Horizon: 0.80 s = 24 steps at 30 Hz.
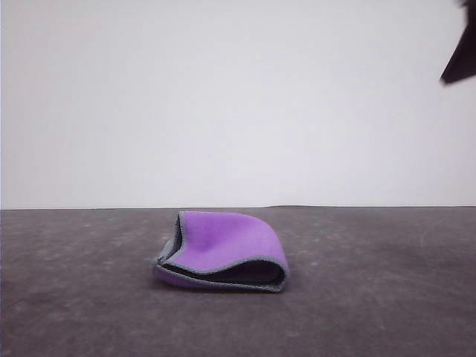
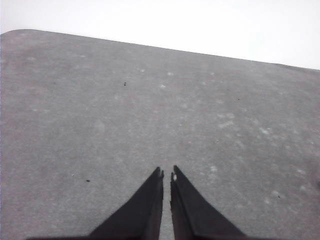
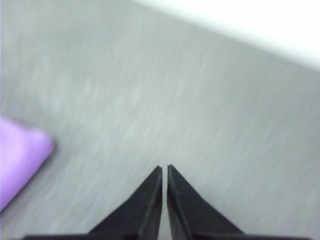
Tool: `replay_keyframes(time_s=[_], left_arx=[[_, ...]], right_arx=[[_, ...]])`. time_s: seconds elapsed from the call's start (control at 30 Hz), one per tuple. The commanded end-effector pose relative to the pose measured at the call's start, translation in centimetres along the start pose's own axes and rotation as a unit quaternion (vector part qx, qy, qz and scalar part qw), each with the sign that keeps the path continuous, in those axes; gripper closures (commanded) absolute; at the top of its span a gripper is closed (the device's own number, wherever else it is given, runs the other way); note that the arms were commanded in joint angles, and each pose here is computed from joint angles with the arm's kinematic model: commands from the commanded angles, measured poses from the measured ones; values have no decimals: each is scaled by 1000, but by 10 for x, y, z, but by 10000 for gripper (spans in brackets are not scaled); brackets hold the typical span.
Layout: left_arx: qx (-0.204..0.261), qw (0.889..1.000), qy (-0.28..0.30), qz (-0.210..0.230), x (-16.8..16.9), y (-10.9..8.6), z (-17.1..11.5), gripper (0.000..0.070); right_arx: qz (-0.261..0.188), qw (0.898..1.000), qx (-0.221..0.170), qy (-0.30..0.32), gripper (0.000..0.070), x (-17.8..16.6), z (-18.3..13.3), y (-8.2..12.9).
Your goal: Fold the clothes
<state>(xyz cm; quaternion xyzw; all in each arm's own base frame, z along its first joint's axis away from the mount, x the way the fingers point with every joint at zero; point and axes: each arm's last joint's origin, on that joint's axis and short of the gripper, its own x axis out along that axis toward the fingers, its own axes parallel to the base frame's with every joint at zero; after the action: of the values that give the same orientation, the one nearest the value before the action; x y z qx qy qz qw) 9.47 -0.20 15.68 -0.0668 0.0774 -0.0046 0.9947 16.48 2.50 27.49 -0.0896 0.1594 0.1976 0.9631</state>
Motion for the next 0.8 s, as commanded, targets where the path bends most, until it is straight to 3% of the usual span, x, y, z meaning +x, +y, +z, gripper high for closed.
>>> replay_keyframes(time_s=[0.0,0.17,0.4,0.77], left_arx=[[-4,1000,11,3,2,1,-7,684],[-4,1000,11,3,2,1,-7,684],[-4,1000,11,3,2,1,-7,684],[-4,1000,11,3,2,1,-7,684]], right_arx=[[-15,999,-19,-34,690,-15,-17,6],[-55,994,-13,-88,690,-38,-58,15],[-70,991,-5,-110,690,-38,-103,23],[-67,993,7,-101,690,-27,-133,27]])
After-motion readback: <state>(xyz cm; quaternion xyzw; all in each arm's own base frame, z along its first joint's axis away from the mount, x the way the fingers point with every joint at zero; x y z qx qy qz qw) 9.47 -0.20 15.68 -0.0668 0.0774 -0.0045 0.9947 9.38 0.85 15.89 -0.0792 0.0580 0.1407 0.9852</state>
